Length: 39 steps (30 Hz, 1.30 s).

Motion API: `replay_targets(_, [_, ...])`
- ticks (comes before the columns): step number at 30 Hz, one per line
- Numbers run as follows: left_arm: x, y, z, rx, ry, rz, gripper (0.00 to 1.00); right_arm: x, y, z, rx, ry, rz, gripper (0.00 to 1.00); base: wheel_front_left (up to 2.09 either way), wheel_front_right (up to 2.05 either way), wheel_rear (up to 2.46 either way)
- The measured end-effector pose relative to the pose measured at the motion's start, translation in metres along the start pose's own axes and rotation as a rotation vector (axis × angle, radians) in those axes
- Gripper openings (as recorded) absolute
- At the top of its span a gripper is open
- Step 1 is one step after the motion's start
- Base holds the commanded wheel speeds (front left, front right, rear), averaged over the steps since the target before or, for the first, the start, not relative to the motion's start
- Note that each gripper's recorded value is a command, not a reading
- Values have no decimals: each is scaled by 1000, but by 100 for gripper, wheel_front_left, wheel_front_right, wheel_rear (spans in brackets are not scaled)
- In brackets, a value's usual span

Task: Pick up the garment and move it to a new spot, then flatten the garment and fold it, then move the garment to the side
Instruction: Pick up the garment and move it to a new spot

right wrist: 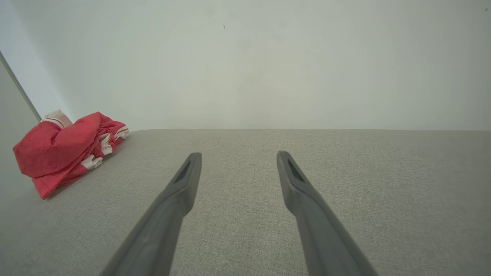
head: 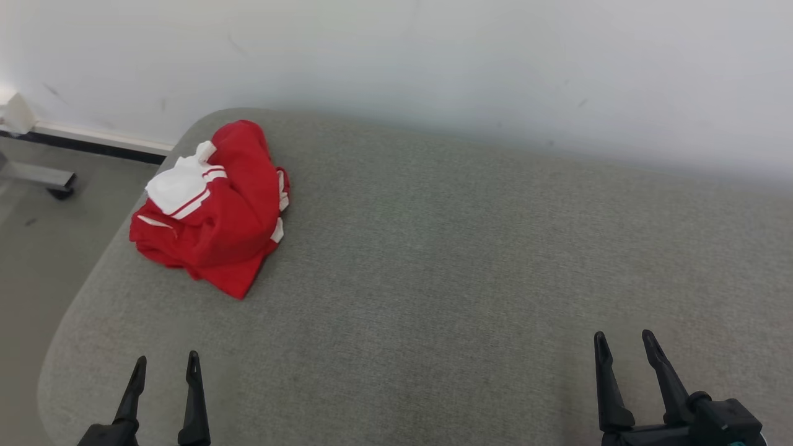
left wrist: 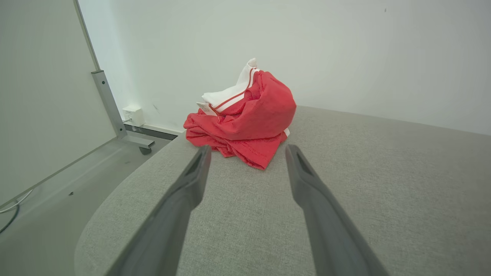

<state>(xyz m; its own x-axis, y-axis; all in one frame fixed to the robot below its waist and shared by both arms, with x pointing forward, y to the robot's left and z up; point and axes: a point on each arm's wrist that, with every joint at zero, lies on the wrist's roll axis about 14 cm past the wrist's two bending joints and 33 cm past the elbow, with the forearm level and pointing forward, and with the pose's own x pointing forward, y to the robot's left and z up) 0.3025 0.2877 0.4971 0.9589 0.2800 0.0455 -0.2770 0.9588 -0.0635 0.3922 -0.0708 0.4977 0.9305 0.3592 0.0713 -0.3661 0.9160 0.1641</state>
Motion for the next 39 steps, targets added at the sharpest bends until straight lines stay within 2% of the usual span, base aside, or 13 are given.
replay_targets(14, [-35, 53, 0, 14, 10, 183, 100, 28, 50, -17, 19, 42, 161, 100, 0, 0, 0])
replay_targets(27, [-43, 68, 1, 28, 16, 238, 100, 34, 64, -25, 27, 58, 204, 100, 0, 0, 0])
replay_targets(32, [-22, 60, 10, 29, -12, 205, 100, 36, 52, -25, 21, 56, 171, 100, 0, 0, 0])
replay_targets(39, [45, 45, 50, 54, -123, 109, 100, 46, 29, -25, -6, 41, 127, 100, 0, 0, 0])
